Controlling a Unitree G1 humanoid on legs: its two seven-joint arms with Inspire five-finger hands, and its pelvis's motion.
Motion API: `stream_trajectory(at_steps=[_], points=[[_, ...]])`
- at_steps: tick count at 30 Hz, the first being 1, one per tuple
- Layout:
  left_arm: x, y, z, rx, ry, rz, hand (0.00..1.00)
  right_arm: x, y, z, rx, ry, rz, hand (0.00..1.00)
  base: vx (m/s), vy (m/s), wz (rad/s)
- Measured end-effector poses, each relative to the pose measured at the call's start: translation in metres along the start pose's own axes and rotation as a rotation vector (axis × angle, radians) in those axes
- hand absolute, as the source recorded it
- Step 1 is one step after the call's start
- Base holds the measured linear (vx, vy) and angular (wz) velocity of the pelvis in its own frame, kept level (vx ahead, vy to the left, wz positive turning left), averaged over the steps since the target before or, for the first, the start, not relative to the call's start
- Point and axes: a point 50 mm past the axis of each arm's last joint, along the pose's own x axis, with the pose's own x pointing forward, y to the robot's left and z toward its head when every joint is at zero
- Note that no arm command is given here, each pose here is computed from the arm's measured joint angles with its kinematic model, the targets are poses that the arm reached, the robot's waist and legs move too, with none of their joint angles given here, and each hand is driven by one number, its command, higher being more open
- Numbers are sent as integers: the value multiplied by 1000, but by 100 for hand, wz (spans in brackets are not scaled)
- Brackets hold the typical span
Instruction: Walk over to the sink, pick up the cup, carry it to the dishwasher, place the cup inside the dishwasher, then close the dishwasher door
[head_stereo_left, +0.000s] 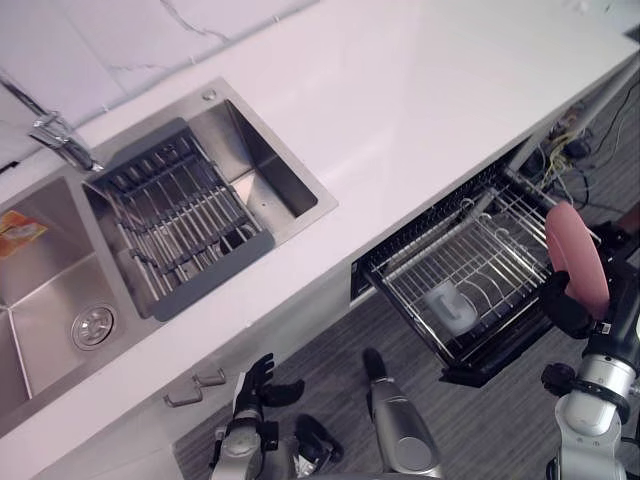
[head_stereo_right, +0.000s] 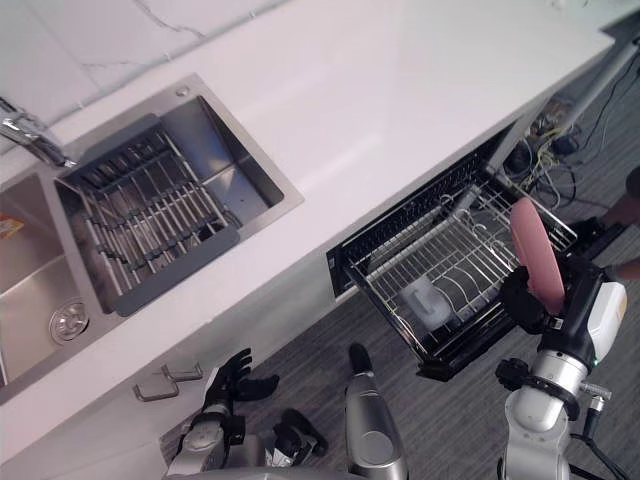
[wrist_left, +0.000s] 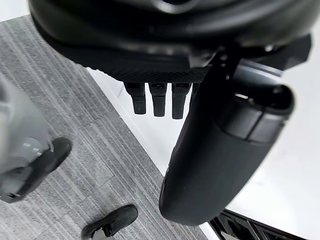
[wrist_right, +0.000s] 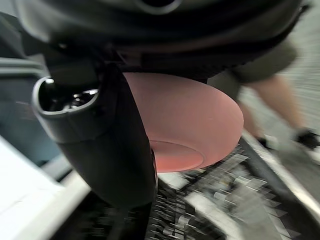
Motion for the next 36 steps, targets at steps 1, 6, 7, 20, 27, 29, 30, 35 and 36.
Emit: stream_trajectory(at_steps=[1,6,7,20,27,29,30,35,36], points=[[4,-2,9,-2,-33,-4,90,9,2,7,33,-28,-12,30,22,4,-7],[14,-10,41,10,-134,-38,90,58,15,25,153,-47,-21,30,31,9,1],[16,-10,45,-1,-146,-39,90,65,21,28,174,-39,-7,30,62,-1,9],[20,-11,64,-1,-208,-40,90,88,52,51,289,-24,74,90,-14,-31,9],[19,-12,65,-22,-209,-30,90,83,39,55,301,-47,-2,90,2,-56,6],[19,-14,65,-28,-209,-33,90,77,29,59,327,-75,-53,90,52,-43,7],[19,-15,65,-29,-211,-33,90,74,24,62,336,-95,-77,90,53,-34,6],[18,-19,66,-41,-214,-41,90,57,12,64,362,-122,-128,90,37,-34,7],[18,-19,66,-41,-214,-41,90,54,12,64,365,-124,-128,90,14,-38,5]])
